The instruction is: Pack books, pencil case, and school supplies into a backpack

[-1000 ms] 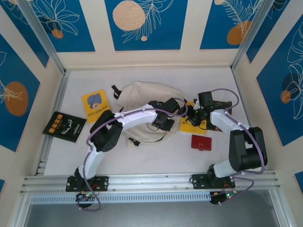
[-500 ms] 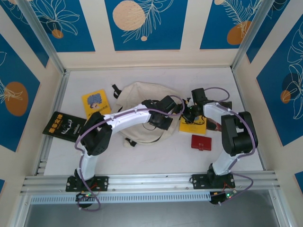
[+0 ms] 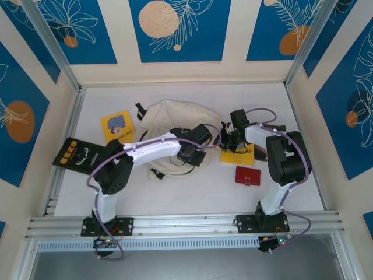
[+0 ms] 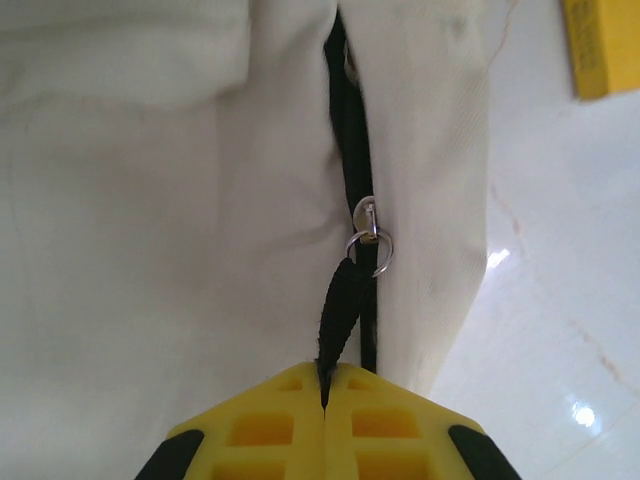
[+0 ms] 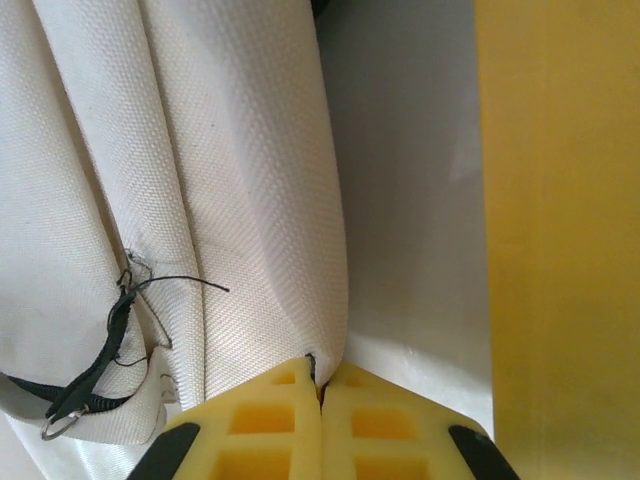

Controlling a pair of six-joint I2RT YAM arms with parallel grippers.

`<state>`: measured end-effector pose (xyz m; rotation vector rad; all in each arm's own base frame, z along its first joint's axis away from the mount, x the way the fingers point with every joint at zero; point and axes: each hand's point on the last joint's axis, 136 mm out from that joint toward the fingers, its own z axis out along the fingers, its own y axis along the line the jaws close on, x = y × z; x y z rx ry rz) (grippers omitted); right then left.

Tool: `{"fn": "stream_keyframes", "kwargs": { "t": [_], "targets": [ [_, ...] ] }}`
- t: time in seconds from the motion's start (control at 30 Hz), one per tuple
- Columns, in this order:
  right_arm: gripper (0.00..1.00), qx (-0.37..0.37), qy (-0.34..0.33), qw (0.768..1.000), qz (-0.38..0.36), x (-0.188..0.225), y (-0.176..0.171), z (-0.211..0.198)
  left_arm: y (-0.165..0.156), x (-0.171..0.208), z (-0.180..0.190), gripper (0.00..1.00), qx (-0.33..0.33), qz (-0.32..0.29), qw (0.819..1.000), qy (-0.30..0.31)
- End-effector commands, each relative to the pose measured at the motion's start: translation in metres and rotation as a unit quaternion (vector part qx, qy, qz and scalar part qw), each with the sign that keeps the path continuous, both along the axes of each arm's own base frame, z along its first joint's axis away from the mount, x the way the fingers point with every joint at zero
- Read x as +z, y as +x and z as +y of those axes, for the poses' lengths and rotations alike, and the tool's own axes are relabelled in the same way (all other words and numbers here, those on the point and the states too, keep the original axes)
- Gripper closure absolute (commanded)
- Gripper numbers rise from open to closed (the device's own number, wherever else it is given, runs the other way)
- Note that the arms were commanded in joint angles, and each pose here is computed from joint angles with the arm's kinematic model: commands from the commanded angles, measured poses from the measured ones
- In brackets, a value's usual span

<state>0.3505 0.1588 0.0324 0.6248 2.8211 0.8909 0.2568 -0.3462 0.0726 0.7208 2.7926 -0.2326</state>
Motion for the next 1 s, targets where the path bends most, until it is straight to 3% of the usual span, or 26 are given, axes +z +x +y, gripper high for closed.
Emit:
{"fn": "stream_keyframes", "kwargs": {
  "t": [0.0, 0.43, 0.7, 0.83, 0.87, 0.97],
  "targets": [
    [1.00, -0.010, -0.042, 0.999, -0.022, -0.001, 0.017, -0.011, -0.019, 0.017, 0.023, 1.00, -0.017, 0.002, 1.000, 0.026],
    [1.00, -0.037, -0.118, 0.992, -0.018, -0.013, 0.037, -0.031, -0.060, 0.028, 0.089, 1.00, -0.044, 0.040, 0.993, 0.106],
    [1.00, -0.041, -0.144, 0.988, -0.024, -0.014, 0.048, -0.037, -0.056, 0.031, 0.127, 1.00, -0.035, 0.018, 0.985, 0.168],
    [1.00, -0.017, -0.104, 0.993, -0.061, 0.007, 0.057, -0.023, -0.048, 0.033, 0.119, 1.00, -0.031, 0.006, 0.988, 0.148],
    [0.97, -0.008, -0.086, 0.994, -0.072, 0.016, 0.055, -0.018, -0.046, 0.034, 0.112, 1.00, -0.033, 0.004, 0.991, 0.133],
    [0.59, 0.000, -0.059, 0.994, -0.093, 0.044, 0.044, -0.014, -0.041, 0.037, 0.082, 1.00, -0.044, 0.001, 0.996, 0.072]
  ]
}}
